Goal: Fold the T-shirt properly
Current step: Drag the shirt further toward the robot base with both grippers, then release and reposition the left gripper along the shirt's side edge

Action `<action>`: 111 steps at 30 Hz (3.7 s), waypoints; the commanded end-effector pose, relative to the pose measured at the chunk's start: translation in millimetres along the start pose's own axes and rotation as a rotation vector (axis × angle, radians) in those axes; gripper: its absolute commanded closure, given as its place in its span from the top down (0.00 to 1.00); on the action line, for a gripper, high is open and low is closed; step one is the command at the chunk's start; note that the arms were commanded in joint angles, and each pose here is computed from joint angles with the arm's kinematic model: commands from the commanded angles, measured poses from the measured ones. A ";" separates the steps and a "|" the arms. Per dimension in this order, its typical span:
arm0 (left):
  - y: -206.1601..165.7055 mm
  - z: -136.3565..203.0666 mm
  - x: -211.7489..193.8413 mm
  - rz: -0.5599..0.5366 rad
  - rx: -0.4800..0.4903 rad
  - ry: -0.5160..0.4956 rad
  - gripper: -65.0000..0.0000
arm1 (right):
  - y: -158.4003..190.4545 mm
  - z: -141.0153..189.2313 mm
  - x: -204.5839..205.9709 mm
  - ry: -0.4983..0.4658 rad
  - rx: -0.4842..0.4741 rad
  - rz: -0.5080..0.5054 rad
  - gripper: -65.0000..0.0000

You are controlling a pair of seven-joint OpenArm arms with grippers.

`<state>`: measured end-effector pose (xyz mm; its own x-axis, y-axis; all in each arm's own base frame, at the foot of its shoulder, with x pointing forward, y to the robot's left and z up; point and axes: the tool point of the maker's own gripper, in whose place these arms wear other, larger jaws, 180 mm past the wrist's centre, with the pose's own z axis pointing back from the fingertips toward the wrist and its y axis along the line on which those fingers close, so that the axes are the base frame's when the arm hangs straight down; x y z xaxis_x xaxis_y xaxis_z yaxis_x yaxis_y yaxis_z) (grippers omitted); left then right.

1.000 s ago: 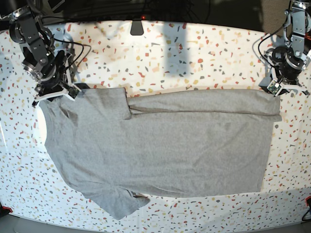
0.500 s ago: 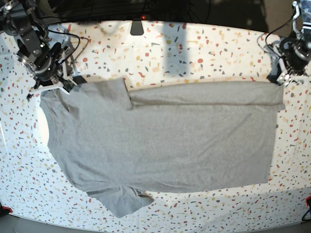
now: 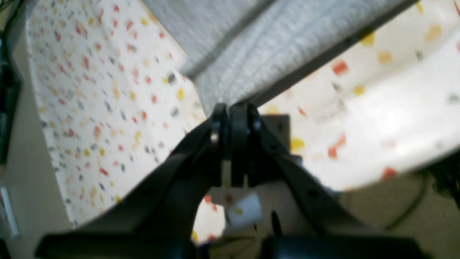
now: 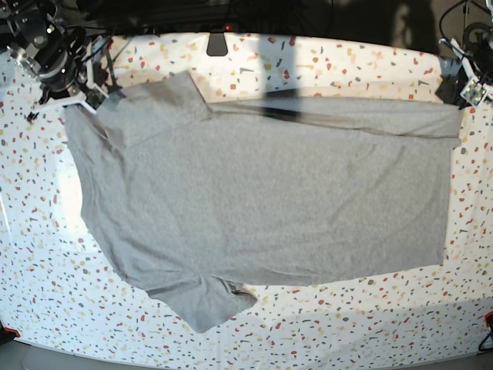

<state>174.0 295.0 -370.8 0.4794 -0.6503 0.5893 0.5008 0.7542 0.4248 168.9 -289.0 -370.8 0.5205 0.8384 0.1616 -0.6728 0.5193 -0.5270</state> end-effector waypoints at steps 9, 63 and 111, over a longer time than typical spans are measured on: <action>-7.1 12.4 -10.1 -0.015 -0.024 0.022 0.00 | 21.9 17.9 -36.2 0.082 0.015 -0.030 0.00; 19.8 2.0 -33.3 0.025 0.156 0.217 0.43 | 42.1 55.0 41.9 -0.192 0.124 0.099 0.41; 27.3 4.5 101.2 0.269 0.180 -0.296 0.43 | 98.8 44.1 0.5 -0.072 0.270 0.510 0.41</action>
<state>229.3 250.4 -308.2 0.3745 -0.3870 0.8426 0.2438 0.9178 0.3132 75.9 -228.8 -390.1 0.0775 0.9969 0.0115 -0.9479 0.0773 -0.3090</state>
